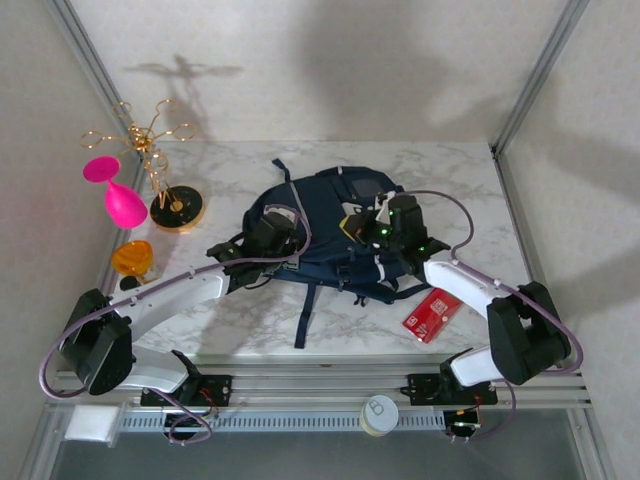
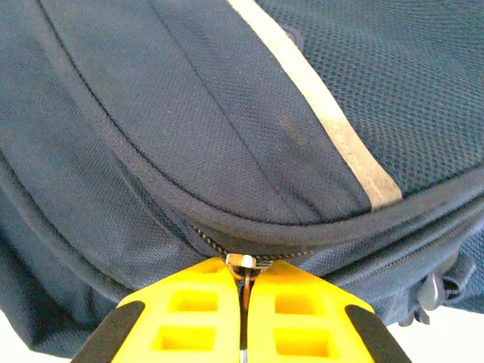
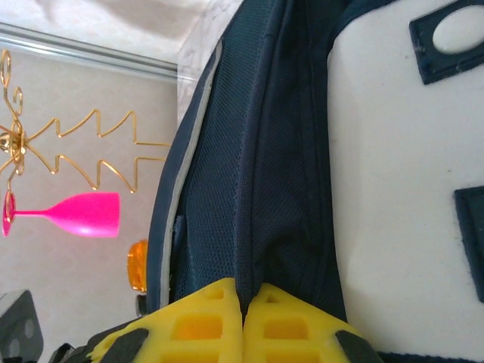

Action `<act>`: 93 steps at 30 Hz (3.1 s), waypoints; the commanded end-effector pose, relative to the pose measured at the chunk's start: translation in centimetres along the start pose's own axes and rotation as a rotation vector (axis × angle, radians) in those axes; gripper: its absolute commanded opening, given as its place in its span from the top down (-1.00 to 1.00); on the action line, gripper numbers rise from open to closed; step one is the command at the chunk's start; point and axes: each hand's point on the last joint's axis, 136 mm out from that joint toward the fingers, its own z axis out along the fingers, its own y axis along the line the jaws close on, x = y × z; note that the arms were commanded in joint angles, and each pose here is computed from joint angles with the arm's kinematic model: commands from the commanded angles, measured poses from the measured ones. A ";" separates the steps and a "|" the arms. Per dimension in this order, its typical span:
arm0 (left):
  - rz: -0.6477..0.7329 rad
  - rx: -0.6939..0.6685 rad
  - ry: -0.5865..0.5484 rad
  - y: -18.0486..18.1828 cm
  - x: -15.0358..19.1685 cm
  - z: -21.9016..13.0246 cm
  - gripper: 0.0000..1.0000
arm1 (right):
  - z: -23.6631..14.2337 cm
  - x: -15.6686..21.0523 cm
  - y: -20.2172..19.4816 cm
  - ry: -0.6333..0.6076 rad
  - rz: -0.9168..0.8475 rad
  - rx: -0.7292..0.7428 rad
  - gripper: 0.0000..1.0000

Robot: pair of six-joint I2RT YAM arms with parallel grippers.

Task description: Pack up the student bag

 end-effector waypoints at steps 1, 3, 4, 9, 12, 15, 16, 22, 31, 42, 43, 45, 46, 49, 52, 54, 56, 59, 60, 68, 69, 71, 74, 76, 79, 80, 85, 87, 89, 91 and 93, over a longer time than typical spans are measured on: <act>0.022 -0.086 0.051 3.1 1.7 0.4 1.00 | -3.5 -6.3 2.4 -0.147 -0.151 -0.052 1.00; 0.021 -0.016 0.053 1.3 2.3 0.4 1.00 | -3.1 -7.4 1.9 -0.113 -0.185 -0.044 1.00; 0.019 -0.004 0.049 0.7 2.4 0.3 1.00 | -2.5 -7.6 2.0 -0.088 -0.207 -0.051 1.00; 0.005 0.035 0.017 -2.0 2.5 -0.5 1.00 | 1.2 -7.3 3.8 0.034 -0.324 -0.139 1.00; -0.035 0.072 -0.012 -3.2 2.2 -1.4 1.00 | 4.0 -5.9 5.2 0.122 -0.452 -0.122 1.00; -0.082 0.094 -0.034 -3.6 2.0 -1.7 1.00 | 6.4 -5.1 4.8 0.220 -0.485 -0.123 1.00; -0.089 0.099 -0.034 -3.8 2.1 -1.6 1.00 | 7.0 -5.5 4.1 0.236 -0.486 -0.097 1.00; -0.127 0.113 -0.030 -6.2 2.2 -0.2 1.00 | 7.5 -9.8 1.9 0.158 -0.448 0.052 0.50; -0.158 0.082 -0.038 -6.2 2.0 1.3 1.00 | 3.8 -2.9 0.4 0.134 -0.177 0.124 -0.24; -0.151 0.110 -0.021 -6.7 2.4 1.9 1.00 | 6.8 2.7 -0.1 0.119 -0.046 0.216 0.23; -0.150 0.113 -0.020 -6.8 2.4 1.9 1.00 | 6.9 2.6 -0.1 0.112 -0.050 0.219 0.36; -0.152 0.089 -0.020 -6.3 2.4 2.0 1.00 | 6.6 1.9 0.0 0.078 -0.076 0.230 0.59; -0.155 0.077 -0.019 -6.0 2.4 1.9 1.00 | 6.4 1.4 0.0 0.058 -0.106 0.244 0.59; -0.159 0.058 -0.020 -5.0 2.7 1.5 1.00 | 5.1 -0.2 -0.6 0.051 -0.174 0.295 0.77; -0.117 0.060 0.003 -3.8 3.5 0.6 1.00 | 3.1 -2.0 -0.7 0.067 -0.225 0.249 0.87; -0.080 0.020 0.037 -1.9 4.2 0.2 1.00 | 1.5 -3.9 -1.3 0.080 -0.291 0.253 0.88; -0.043 0.034 0.075 -0.9 4.9 0.1 1.00 | 0.5 -5.5 -2.4 0.086 -0.332 0.287 0.92; -0.001 0.087 0.111 -1.1 5.2 0.2 1.00 | 0.2 -6.1 -3.1 0.119 -0.339 0.277 0.86; 0.009 0.087 0.115 -1.3 4.9 0.3 1.00 | 0.3 -5.9 -2.8 0.120 -0.333 0.275 0.78; -0.045 0.159 0.062 -3.3 3.1 1.1 1.00 | -0.7 -0.4 -2.3 0.072 -0.121 0.262 -0.08; -0.052 0.169 0.053 -3.4 3.1 1.1 1.00 | -0.7 0.5 -2.3 0.073 -0.092 0.241 -0.13; -0.057 0.182 0.043 -3.5 3.1 1.2 1.00 | -0.3 2.1 -1.7 0.084 -0.058 0.210 -0.22; -0.058 0.188 0.038 -3.8 2.9 1.4 1.00 | 0.6 2.9 -1.3 0.080 -0.044 0.217 -0.27; -0.056 0.203 0.044 -4.1 2.8 1.4 1.00 | 1.1 2.7 0.0 0.072 -0.040 0.175 -0.27; -0.052 0.210 0.034 -4.2 2.7 1.4 1.00 | 1.3 1.7 2.3 0.027 -0.101 0.170 -0.25; -0.050 0.205 0.036 -4.1 2.8 1.5 1.00 | 1.3 1.4 2.9 0.009 -0.132 0.193 -0.25; -0.055 0.213 0.036 -4.2 2.9 1.8 1.00 | 1.9 2.0 3.8 -0.014 -0.204 0.268 -0.13; -0.049 0.203 0.032 -4.1 2.8 2.0 1.00 | 2.5 2.0 3.3 -0.016 -0.196 0.271 -0.03; -0.055 0.168 0.028 -3.5 2.6 2.1 1.00 | 2.8 1.8 3.0 -0.024 -0.203 0.288 0.14; -0.056 0.147 0.024 -3.0 2.6 1.9 1.00 | 2.6 1.1 2.8 -0.039 -0.218 0.311 0.31; -0.058 0.123 0.019 -2.4 2.7 1.8 1.00 | 2.3 0.2 2.7 -0.054 -0.233 0.309 0.50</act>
